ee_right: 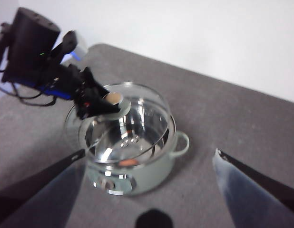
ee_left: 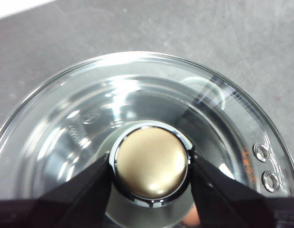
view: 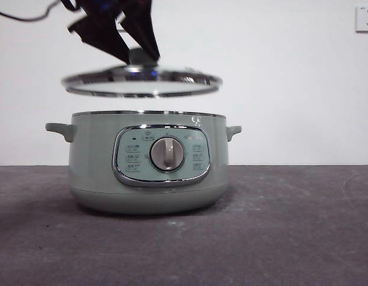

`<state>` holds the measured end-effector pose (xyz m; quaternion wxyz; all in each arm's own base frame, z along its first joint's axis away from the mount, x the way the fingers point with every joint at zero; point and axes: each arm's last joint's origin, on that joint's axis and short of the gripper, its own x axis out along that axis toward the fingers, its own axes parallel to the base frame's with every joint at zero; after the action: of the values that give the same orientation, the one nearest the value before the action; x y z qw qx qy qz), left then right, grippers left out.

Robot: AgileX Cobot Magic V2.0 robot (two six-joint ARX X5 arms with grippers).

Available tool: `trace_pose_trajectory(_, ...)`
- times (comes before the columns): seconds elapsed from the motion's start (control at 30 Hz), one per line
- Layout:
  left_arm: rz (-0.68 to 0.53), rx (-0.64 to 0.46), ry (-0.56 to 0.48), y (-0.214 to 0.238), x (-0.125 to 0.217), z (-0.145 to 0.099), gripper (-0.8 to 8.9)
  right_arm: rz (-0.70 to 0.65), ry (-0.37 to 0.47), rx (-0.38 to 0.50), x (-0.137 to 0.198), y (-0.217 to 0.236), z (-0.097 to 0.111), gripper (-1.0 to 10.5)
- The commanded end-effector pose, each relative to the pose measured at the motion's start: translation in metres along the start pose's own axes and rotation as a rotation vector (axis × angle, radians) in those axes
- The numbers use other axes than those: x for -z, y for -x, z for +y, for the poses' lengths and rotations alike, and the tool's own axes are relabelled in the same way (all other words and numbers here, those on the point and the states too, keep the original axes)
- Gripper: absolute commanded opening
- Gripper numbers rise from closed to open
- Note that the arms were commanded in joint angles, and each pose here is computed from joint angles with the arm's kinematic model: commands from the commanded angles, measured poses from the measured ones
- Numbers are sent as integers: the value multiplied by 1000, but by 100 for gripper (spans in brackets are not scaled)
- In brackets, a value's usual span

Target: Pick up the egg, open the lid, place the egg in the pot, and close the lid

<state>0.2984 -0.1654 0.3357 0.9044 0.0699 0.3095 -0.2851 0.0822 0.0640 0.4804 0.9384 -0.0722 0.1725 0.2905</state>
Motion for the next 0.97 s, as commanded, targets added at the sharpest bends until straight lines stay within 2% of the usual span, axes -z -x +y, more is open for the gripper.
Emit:
trace_pose_trajectory(0.03, -48, 4, -19, -9, -5, -2, -8, 15, -14, 0, 2, 3, 0, 442)
trace_pose_trajectory(0.27, -27, 3, -16, -33, 0, 1, -8, 62, -29, 1, 9, 9, -1, 442)
trace_pose_trajectory(0.5, -29, 2, -16, -35, 0, 1, -8, 67, -28, 1, 11, 11, -1, 442)
trace_pose_trajectory(0.97, 57, -19, -9, -46, 10, 3, -8, 67, -27, 1, 11, 11, -1, 442)
